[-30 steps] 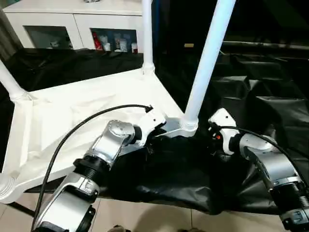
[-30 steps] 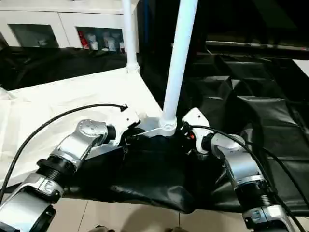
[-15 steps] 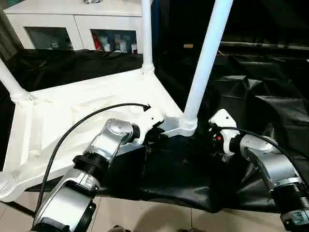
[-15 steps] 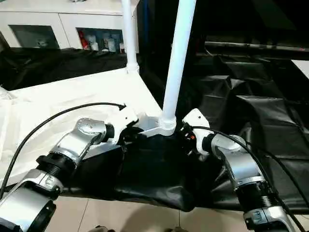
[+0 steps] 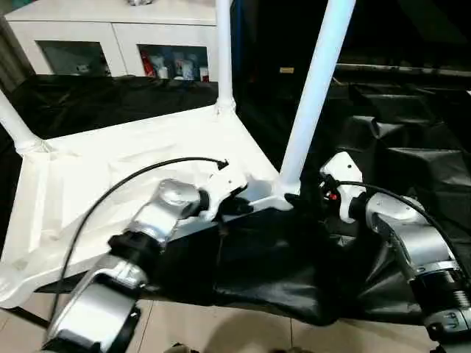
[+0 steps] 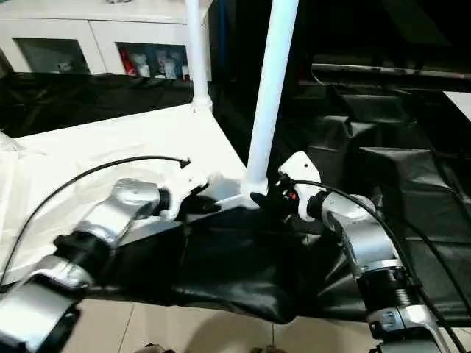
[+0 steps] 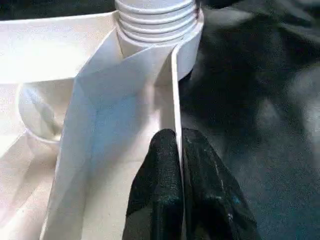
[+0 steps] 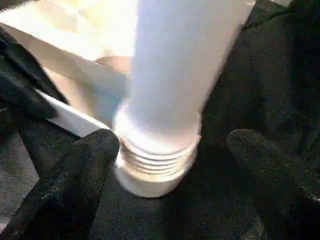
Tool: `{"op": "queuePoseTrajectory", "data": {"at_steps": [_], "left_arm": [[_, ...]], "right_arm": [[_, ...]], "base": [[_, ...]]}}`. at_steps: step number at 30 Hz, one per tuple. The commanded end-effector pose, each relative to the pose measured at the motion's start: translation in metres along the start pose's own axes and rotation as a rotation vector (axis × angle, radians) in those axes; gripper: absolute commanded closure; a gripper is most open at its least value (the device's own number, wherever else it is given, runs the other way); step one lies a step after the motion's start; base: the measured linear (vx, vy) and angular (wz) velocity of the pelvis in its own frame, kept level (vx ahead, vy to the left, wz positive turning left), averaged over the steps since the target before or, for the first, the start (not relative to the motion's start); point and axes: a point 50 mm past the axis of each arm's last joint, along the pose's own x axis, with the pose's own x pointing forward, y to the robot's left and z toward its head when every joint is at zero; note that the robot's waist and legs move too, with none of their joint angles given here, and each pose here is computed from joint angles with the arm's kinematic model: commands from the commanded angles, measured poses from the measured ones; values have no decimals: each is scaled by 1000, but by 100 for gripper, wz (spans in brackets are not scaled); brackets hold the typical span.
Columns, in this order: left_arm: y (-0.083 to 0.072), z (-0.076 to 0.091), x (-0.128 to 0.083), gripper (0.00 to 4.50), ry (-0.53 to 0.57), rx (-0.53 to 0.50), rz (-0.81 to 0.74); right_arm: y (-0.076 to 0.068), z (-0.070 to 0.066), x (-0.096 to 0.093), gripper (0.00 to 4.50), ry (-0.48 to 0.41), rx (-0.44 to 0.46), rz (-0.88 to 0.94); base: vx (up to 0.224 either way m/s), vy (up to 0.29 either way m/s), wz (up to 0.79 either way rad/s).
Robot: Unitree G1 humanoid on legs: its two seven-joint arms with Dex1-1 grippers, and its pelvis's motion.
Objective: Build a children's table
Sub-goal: Rotate leg to tighten
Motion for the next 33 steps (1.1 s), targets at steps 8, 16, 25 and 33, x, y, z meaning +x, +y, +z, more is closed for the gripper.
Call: {"op": "queuePoseTrajectory", "data": {"at_steps": [8,16,25,33], "left_arm": [[-13,-8,-2,445,27,57,-120],[-14,-8,-3,450,24,61,-137],[-16,-9,-4,450,26,54,-148],[-14,-11,-4,450,19,11,-129]], "right_arm": [[3,7,9,40,-12,-54,73],[3,6,13,77,-16,-42,89],[5,3,16,153,-22,-29,100],[7,-3,19,170,-31,11,55]], "base": [[0,0,0],[0,0,0],[0,0,0],[0,0,0]]}}
